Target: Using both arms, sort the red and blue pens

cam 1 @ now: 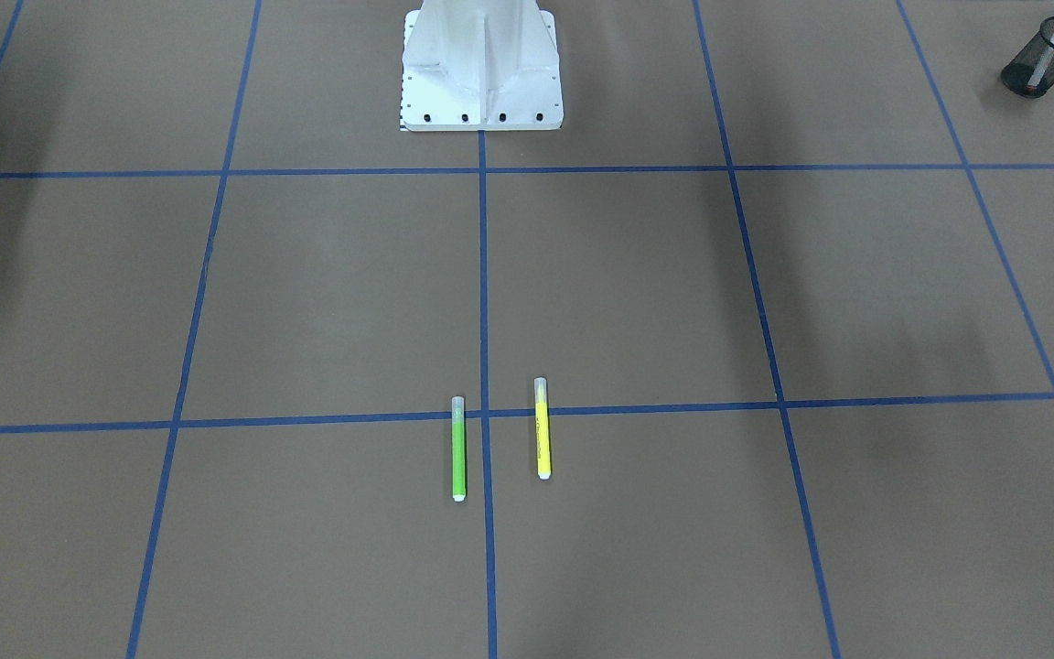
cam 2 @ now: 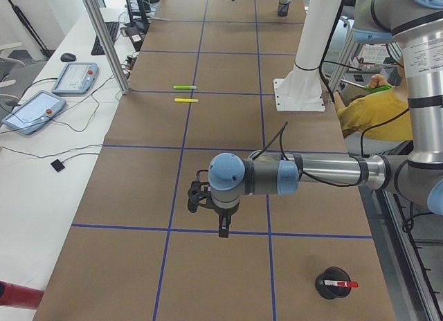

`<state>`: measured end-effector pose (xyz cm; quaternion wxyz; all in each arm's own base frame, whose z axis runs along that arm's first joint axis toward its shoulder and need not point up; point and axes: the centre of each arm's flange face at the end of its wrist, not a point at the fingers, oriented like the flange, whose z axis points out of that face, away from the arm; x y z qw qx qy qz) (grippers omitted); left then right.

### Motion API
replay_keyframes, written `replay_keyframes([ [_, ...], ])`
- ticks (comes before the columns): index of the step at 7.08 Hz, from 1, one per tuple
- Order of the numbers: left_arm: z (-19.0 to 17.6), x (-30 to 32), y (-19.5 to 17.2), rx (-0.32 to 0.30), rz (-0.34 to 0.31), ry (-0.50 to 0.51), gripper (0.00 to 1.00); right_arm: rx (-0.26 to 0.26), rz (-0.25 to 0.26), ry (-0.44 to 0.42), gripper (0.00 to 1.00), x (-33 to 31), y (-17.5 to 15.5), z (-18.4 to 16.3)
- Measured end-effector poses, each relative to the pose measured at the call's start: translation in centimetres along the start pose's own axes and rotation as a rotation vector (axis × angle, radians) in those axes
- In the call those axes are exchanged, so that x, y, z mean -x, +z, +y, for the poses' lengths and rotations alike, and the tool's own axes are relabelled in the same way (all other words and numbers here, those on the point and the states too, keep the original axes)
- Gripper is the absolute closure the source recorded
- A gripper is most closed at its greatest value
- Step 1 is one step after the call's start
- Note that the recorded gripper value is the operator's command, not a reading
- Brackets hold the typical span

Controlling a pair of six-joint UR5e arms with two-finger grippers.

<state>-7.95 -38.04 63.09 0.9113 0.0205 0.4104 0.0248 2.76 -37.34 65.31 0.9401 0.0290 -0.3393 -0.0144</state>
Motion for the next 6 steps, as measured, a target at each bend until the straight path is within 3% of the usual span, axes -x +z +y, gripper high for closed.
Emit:
replay_keyframes([
  [6, 0.01, -0.03, -0.04, 0.0, 0.0, 0.0, 0.0, -0.008, -0.006, -0.008, 0.0, 0.39, -0.39, -0.12],
])
